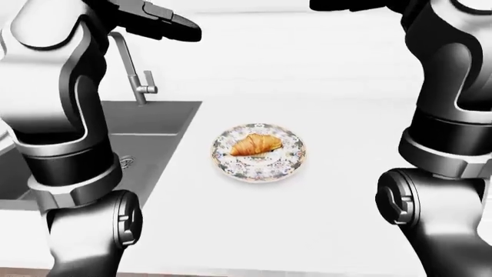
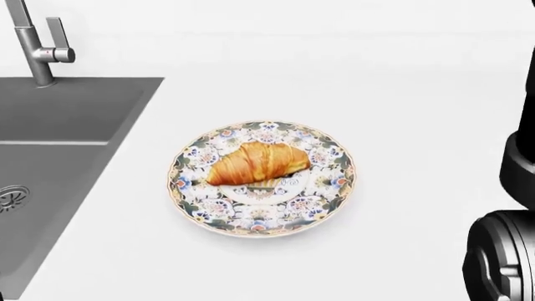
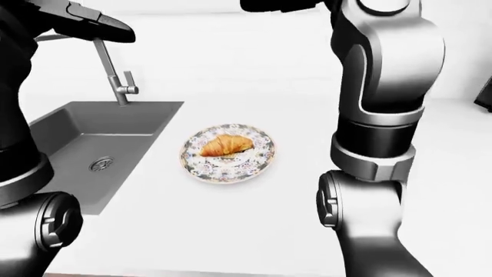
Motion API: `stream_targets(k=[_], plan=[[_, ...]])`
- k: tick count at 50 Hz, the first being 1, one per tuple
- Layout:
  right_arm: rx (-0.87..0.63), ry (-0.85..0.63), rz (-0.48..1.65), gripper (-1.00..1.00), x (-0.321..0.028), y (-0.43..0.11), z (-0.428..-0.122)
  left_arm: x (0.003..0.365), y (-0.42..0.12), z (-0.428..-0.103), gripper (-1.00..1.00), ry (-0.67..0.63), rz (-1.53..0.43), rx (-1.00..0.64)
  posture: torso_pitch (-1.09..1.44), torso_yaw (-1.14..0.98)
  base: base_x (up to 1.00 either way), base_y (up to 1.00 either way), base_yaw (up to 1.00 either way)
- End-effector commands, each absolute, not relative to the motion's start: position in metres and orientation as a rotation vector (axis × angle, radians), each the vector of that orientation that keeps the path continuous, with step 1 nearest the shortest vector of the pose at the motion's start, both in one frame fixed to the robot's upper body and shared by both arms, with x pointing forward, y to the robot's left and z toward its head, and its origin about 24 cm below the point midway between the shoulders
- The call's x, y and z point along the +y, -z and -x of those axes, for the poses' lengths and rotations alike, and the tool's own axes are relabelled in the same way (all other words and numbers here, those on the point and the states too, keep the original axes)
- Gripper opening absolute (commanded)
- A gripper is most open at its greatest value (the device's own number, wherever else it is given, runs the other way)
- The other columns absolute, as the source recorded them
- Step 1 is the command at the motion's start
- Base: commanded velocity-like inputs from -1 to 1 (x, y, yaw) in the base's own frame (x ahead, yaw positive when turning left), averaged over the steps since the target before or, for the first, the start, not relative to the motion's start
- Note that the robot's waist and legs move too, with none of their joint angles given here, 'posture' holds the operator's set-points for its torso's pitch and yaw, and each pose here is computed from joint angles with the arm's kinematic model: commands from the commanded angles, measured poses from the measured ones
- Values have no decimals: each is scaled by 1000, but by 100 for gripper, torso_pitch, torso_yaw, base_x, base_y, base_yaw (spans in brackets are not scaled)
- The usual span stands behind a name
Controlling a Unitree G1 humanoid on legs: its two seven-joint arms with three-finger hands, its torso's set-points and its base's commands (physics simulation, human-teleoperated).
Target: Place the pastries on the plates.
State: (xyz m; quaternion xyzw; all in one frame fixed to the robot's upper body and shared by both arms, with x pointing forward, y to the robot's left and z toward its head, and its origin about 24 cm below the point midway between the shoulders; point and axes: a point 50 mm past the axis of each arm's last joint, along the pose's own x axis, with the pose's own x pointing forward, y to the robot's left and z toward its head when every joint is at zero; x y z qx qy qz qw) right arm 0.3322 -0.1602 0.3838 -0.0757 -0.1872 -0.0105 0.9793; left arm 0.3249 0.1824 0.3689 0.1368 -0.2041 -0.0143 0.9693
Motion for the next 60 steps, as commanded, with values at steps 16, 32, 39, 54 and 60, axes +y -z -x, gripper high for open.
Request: stream_targets(k=[16, 32, 39, 54, 60], plan=[[-461, 39, 153, 100, -163, -393, -306, 181, -387, -308, 100, 11, -290, -513, -40, 0, -44, 0, 0], [-487, 22, 149, 100, -162, -344, -291, 198, -320, -310, 100, -65, -233, -485, -40, 0, -37, 0, 0], [-506, 48, 152, 100, -170, -317, -283, 204, -296, -309, 100, -120, -197, -502, -40, 0, 0, 0, 0], [-532, 55, 150, 100, -172, -280, -275, 188, -270, -306, 100, -91, -172, -482, -40, 0, 20, 30, 0], [-541, 45, 161, 100, -171, -282, -272, 187, -268, -307, 100, -88, -184, -458, -40, 0, 41, 38, 0]])
